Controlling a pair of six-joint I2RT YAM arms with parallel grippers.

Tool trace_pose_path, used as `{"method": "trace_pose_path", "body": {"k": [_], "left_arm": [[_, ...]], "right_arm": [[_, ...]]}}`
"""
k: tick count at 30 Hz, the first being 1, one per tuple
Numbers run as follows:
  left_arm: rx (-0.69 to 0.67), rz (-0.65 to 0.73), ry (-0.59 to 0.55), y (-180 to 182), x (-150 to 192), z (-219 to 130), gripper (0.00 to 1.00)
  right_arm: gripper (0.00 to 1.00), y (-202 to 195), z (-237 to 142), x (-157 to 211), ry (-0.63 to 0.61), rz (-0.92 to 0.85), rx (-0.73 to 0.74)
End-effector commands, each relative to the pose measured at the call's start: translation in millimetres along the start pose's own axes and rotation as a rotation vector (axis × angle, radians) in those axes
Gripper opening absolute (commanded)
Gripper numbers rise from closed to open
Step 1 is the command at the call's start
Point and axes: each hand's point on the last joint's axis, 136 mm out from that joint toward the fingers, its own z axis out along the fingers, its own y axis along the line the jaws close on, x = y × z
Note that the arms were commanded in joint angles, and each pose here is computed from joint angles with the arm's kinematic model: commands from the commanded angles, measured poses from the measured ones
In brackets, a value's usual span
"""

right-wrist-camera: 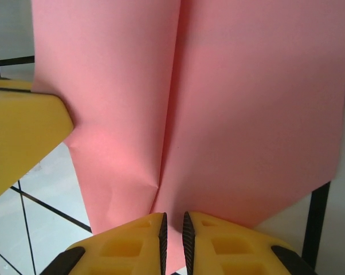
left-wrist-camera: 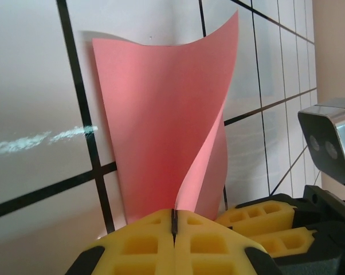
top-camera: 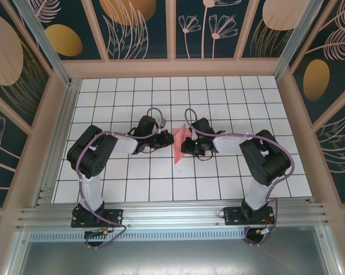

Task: Fold a paper plane with a square sheet of paper (pick it up from the middle)
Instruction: Fourth fold the wing at the center of the table.

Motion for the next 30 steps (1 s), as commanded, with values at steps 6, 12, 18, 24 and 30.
{"method": "trace_pose_path", "body": {"k": [6, 12, 18, 24, 30], "left_arm": [[-0.114, 0.063, 0.045, 25, 1, 8, 0.0], [-0.099, 0.081, 0.036, 18, -7, 11, 0.0], [-0.104, 0.088, 0.028, 17, -11, 12, 0.0], [-0.072, 0.089, 0.034, 14, -8, 14, 0.0], [-0.065, 0.092, 0.041, 15, -7, 16, 0.0]], "right_arm": [[0.21, -41, 9, 21, 0.071, -0.01, 0.183], [0.21, -43, 10, 23, 0.074, -0.019, 0.189], [0.21, -42, 12, 24, 0.08, -0.025, 0.182], [0.21, -42, 13, 24, 0.078, -0.026, 0.185], [0.21, -42, 14, 24, 0.078, -0.023, 0.181]]}}
